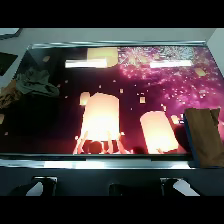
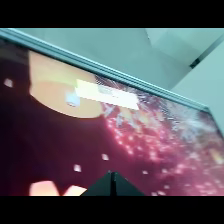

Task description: Fold the shirts.

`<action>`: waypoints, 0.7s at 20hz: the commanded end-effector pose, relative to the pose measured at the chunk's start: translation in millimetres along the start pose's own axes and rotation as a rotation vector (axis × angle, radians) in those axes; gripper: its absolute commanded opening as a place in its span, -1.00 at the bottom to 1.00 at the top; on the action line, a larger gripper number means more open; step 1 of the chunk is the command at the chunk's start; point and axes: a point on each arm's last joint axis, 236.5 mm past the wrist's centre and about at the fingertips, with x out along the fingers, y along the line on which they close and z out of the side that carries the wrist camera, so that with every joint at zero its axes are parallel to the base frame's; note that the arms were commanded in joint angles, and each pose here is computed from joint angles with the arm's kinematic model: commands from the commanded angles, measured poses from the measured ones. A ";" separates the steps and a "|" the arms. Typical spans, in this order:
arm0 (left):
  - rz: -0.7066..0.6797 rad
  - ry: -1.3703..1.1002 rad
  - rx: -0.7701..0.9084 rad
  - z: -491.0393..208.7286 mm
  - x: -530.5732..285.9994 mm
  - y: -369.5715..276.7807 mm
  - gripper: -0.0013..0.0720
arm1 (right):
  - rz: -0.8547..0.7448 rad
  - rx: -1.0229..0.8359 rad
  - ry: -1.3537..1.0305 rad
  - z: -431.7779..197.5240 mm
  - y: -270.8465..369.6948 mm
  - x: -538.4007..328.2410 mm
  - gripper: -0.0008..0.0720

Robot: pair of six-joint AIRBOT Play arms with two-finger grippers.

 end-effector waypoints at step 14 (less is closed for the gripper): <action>0.513 0.937 0.099 -282.6 38.9 107.5 0.99 | 0.222 -0.789 0.482 -268.9 247.2 34.0 0.42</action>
